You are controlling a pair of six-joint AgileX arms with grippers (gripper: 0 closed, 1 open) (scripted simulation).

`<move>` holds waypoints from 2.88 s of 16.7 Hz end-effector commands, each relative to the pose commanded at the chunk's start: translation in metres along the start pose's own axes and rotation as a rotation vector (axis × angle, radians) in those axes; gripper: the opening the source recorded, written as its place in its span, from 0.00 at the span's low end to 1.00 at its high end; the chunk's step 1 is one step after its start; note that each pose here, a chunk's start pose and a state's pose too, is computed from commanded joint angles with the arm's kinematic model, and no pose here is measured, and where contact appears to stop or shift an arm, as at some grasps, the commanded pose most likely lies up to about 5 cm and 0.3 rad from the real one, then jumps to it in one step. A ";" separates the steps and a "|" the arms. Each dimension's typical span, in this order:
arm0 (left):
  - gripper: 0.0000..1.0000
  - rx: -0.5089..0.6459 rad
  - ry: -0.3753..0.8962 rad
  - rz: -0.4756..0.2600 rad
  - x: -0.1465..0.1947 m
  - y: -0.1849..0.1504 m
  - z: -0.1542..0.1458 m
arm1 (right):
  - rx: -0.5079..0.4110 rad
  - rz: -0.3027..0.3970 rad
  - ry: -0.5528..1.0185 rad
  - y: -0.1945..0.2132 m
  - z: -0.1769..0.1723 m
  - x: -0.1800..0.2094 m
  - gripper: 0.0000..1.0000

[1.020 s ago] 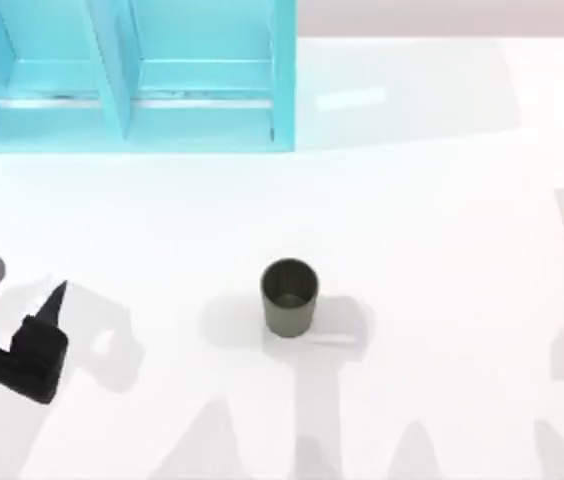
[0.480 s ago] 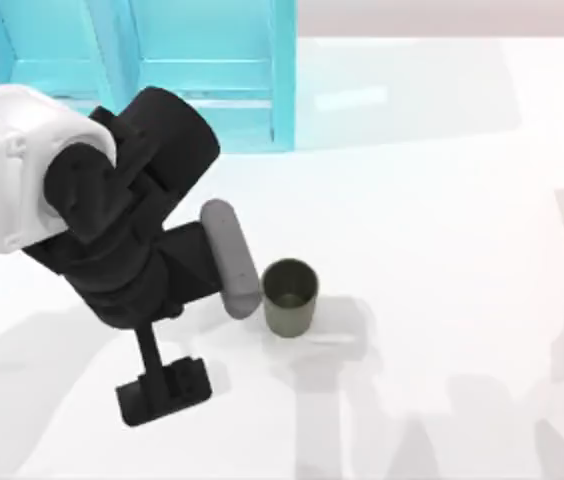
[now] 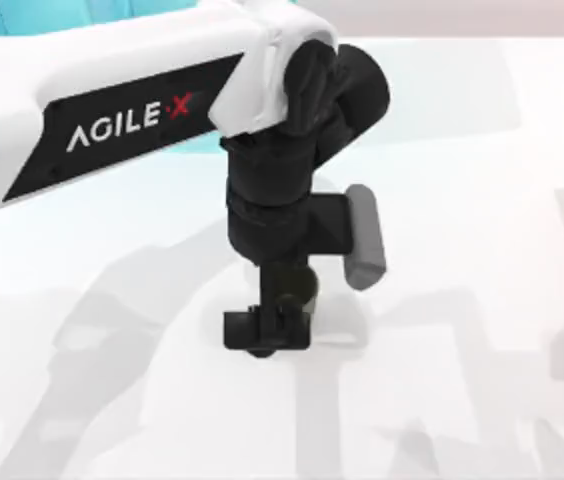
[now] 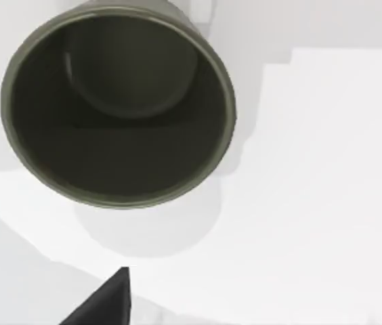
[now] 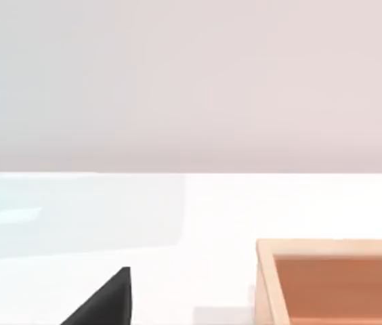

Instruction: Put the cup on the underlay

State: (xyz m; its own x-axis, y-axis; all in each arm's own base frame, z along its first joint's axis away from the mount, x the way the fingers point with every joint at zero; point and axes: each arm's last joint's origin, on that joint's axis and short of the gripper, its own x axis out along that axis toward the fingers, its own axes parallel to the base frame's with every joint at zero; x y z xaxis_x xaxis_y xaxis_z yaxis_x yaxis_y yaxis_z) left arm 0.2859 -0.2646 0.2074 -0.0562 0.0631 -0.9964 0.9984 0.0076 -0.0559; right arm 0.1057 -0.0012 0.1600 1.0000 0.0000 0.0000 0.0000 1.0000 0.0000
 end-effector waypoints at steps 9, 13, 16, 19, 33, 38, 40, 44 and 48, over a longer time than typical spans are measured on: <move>1.00 0.026 -0.062 0.058 -0.032 0.012 0.012 | 0.000 0.000 0.000 0.000 0.000 0.000 1.00; 1.00 0.025 -0.060 0.056 -0.020 0.013 0.012 | 0.000 0.000 0.000 0.000 0.000 0.000 1.00; 1.00 0.025 -0.064 0.060 0.013 0.017 0.017 | 0.000 0.000 0.000 0.000 0.000 0.000 1.00; 1.00 0.025 -0.069 0.066 0.049 0.019 0.019 | 0.000 0.000 0.000 0.000 0.000 0.000 1.00; 0.40 0.026 -0.062 0.058 0.067 0.017 0.018 | 0.000 0.000 0.000 0.000 0.000 0.000 1.00; 0.02 0.026 -0.062 0.058 0.067 0.017 0.018 | 0.000 0.000 0.000 0.000 0.000 0.000 1.00; 0.00 0.026 -0.062 0.058 0.067 0.017 0.018 | 0.000 0.000 0.000 0.000 0.000 0.000 1.00; 0.00 0.026 -0.062 0.058 0.067 0.017 0.018 | 0.000 0.000 0.000 0.000 0.000 0.000 1.00; 0.00 0.024 -0.063 0.058 0.067 0.017 0.017 | 0.000 0.000 0.000 0.000 0.000 0.000 1.00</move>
State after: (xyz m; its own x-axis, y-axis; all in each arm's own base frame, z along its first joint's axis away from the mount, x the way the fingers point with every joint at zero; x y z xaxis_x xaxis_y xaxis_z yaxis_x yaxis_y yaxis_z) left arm 0.2994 -0.2776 0.1389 0.0018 -0.0003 -1.0000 0.9998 -0.0187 0.0018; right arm 0.1057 -0.0012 0.1600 1.0000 0.0000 0.0000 0.0000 1.0000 0.0000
